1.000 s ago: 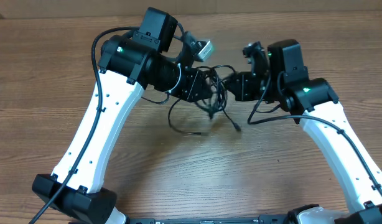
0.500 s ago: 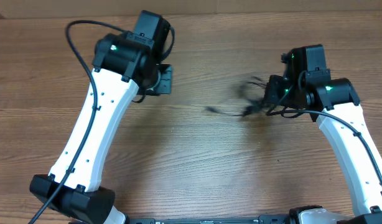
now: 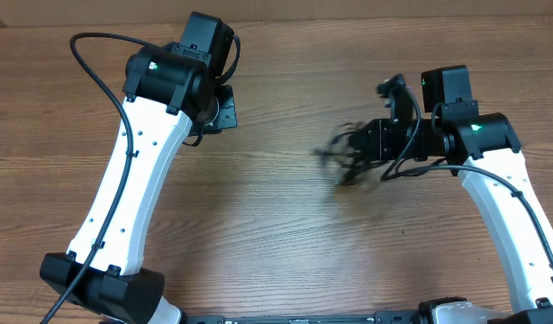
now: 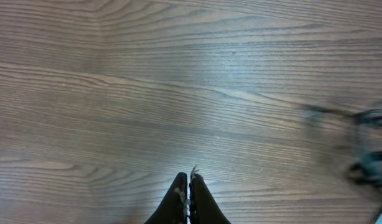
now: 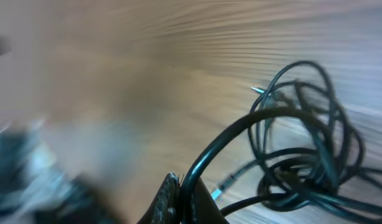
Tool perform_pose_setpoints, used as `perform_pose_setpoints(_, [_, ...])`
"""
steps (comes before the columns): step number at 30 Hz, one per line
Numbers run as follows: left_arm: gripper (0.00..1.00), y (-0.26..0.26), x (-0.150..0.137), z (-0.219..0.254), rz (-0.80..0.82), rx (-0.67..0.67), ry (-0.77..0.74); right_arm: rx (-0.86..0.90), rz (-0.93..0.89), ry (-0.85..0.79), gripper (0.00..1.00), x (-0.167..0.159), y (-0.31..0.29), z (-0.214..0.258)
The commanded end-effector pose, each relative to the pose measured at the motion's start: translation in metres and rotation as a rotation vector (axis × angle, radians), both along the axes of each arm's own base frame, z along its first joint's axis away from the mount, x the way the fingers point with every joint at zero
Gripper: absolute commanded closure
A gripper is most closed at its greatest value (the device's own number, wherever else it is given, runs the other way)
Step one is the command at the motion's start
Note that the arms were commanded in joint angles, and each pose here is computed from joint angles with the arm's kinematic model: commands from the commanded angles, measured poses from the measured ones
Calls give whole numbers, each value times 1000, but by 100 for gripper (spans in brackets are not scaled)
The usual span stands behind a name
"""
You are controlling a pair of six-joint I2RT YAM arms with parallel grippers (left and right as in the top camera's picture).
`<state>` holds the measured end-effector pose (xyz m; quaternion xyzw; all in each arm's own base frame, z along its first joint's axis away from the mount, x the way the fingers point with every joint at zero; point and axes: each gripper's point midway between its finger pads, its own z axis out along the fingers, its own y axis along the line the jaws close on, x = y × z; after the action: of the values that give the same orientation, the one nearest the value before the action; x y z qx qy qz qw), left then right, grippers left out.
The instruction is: Untangle cables
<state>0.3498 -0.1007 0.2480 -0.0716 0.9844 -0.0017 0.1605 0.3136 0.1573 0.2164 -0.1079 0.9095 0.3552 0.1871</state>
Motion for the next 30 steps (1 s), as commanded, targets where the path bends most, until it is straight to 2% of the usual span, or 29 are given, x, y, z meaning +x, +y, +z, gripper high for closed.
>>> perform_pose_setpoints(1, [96, -5, -1, 11, -4, -35, -30, 202, 225, -140, 87, -22, 28, 44])
perform_pose_setpoints(4, [96, -9, -1, 11, -16, -55, -25, -10, 103, -135, 59, -4, 2, 17])
perform_pose_setpoints(6, [95, -17, -2, 11, -58, -91, -17, -206, -51, -97, 35, 10, -30, -6])
perform_pose_setpoints(8, [95, -27, -3, 12, -113, -132, -13, -394, -242, -50, 16, 20, -69, -23])
perform_pose_setpoints(9, [93, -30, -3, 12, -134, -143, -13, -447, -303, -35, 7, 21, -81, -28])
perform_pose_setpoints(10, [87, -32, -2, 12, -157, -147, -15, -492, -355, -7, 0, 20, -92, -37])
perform_pose_setpoints(12, [76, -32, -2, 12, -158, -146, -15, -460, -350, 29, 0, 16, -86, -44])
perform_pose_setpoints(14, [73, -32, -2, 12, -159, -146, -16, -430, -325, 60, 0, 12, -79, -51])
perform_pose_setpoints(23, [72, -33, -1, 12, -161, -147, -19, -435, -308, 176, 0, 4, -76, -103])
perform_pose_setpoints(30, [72, -33, 1, 13, -160, -145, -26, -521, -347, 158, 0, 6, -92, -111])
